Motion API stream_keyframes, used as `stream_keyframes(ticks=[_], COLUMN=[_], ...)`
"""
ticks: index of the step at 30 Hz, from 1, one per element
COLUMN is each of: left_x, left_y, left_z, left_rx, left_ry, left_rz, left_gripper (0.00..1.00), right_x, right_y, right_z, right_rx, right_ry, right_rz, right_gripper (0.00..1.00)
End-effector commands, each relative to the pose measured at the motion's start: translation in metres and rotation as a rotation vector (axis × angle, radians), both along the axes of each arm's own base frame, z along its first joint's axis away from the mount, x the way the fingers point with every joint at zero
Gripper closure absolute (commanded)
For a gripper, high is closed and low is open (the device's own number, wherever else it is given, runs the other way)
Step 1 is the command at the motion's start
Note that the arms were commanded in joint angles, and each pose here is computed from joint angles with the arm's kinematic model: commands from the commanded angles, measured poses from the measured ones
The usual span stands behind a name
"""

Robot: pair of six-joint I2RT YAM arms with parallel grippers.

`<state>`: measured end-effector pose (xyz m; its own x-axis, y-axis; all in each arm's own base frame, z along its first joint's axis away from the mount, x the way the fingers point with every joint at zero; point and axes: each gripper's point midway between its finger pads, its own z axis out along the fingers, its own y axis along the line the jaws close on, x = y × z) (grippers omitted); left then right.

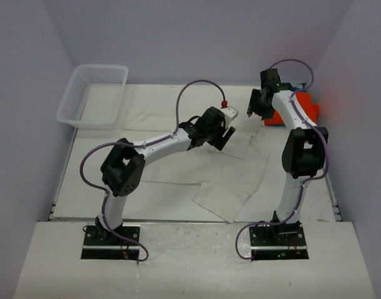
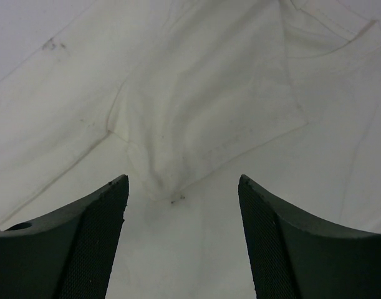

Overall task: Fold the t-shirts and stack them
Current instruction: Fold the flattened tshirt in 1/3 of the way

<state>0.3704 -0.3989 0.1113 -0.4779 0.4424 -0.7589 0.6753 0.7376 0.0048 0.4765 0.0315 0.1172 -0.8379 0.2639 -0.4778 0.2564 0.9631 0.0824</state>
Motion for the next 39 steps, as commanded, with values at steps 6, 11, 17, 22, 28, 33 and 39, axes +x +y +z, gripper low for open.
stream_keyframes(ticks=[6,11,17,22,28,33,39], left_x=[0.068,0.110,0.129,0.134,0.132,0.133,0.132], left_y=[0.027,0.065,0.081,0.086,0.089,0.096,0.098], left_z=[0.033,0.030,0.014,-0.009,-0.026,-0.026,-0.019], left_rx=[0.005,-0.008,-0.018,-0.005,-0.020,-0.024,-0.043], left_ry=[-0.029,0.008,0.035,0.064,0.090,0.093,0.084], left_rz=[0.116,0.213,0.237,0.239,0.235,0.246,0.244], left_gripper=[0.27,0.28,0.28,0.28,0.28,0.28,0.28], right_x=[-0.041,-0.060,-0.086,-0.105,-0.118,-0.125,-0.128], right_y=[0.033,0.045,0.064,0.065,0.059,0.059,0.059], right_z=[-0.024,-0.031,-0.034,-0.042,-0.059,-0.070,-0.079], right_rx=[0.157,0.213,0.241,0.225,0.201,0.202,0.200], right_ry=[0.029,0.025,0.037,0.053,0.092,0.126,0.145], right_rz=[0.018,-0.006,0.012,0.013,-0.003,-0.001,-0.015], right_gripper=[0.42,0.46,0.47,0.51,0.56,0.60,0.63])
